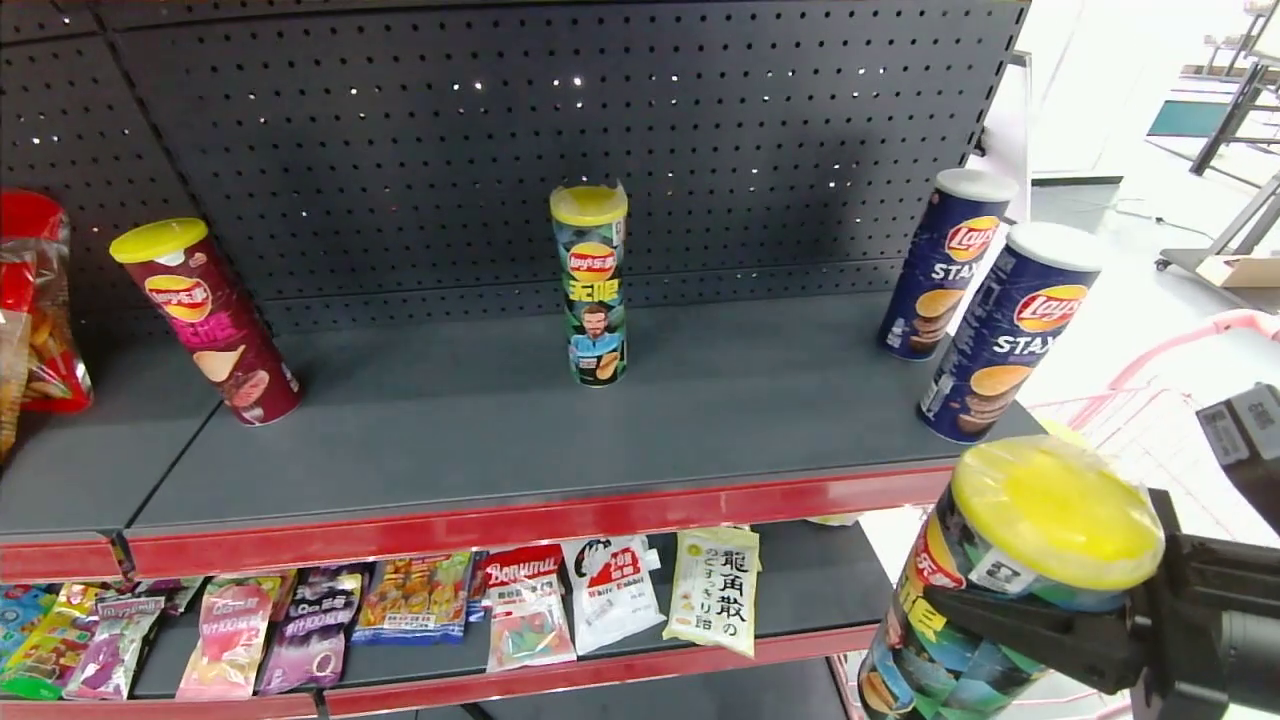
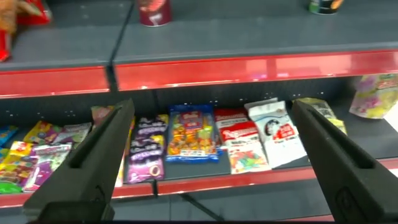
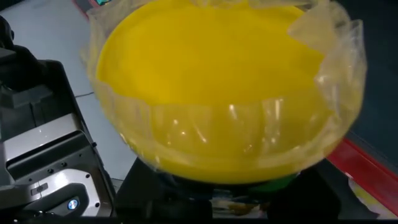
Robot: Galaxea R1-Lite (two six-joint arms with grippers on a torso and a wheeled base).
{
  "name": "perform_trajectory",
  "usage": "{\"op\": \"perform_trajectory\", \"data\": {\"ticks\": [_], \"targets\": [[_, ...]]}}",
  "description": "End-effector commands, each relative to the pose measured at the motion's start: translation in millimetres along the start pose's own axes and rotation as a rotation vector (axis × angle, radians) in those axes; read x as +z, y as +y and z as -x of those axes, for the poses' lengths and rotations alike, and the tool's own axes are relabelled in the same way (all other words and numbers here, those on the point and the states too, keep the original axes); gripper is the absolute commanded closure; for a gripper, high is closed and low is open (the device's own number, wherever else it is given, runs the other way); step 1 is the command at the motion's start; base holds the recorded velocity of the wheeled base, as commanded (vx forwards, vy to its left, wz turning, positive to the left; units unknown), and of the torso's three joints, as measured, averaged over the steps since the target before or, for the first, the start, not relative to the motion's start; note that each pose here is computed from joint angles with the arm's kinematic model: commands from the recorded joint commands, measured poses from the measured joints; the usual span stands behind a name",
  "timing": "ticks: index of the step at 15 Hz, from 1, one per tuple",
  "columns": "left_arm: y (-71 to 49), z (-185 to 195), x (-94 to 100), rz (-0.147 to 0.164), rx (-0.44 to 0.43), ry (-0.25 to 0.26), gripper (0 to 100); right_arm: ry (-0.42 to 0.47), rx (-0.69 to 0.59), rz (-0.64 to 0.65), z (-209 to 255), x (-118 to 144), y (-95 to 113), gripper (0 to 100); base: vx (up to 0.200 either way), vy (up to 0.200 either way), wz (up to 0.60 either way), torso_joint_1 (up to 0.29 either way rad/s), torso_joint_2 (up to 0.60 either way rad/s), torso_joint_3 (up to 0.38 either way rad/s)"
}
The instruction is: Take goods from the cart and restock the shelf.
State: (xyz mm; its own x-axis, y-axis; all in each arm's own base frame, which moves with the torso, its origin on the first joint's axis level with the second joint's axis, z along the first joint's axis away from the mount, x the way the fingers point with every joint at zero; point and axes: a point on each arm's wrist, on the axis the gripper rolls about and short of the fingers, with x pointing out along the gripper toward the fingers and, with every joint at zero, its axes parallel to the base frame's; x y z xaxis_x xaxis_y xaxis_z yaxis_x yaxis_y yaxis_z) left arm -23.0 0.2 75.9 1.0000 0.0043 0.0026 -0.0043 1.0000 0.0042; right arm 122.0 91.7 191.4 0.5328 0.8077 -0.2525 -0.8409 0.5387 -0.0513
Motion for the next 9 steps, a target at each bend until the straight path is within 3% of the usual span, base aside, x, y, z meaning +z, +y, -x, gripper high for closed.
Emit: {"op": "perform_trajectory", "data": {"ticks": [1, 6, 9], "targets": [[0.0, -0.1, 0.0, 0.000, 0.000, 0.001, 0, -0.002, 0.004, 0.002, 0.1, 0.2, 0.7, 100, 0.000, 0.200, 0.00, -0.002, 0.01, 0.002], [0.0, -0.1, 0.0, 0.000, 0.000, 0.001, 0, 0.002, 0.015, 0.003, -0.1, -1.2, 2.7, 100, 0.000, 0.000, 0.00, 0.000, 0.00, 0.000], [0.0, 0.0, 0.4, -0.002, 0.000, -0.001, 0, 0.004, 0.031, 0.008, -2.1, -0.6, 4.3, 100, 0.200, 0.000, 0.00, -0.010, 0.00, 0.002]]}}
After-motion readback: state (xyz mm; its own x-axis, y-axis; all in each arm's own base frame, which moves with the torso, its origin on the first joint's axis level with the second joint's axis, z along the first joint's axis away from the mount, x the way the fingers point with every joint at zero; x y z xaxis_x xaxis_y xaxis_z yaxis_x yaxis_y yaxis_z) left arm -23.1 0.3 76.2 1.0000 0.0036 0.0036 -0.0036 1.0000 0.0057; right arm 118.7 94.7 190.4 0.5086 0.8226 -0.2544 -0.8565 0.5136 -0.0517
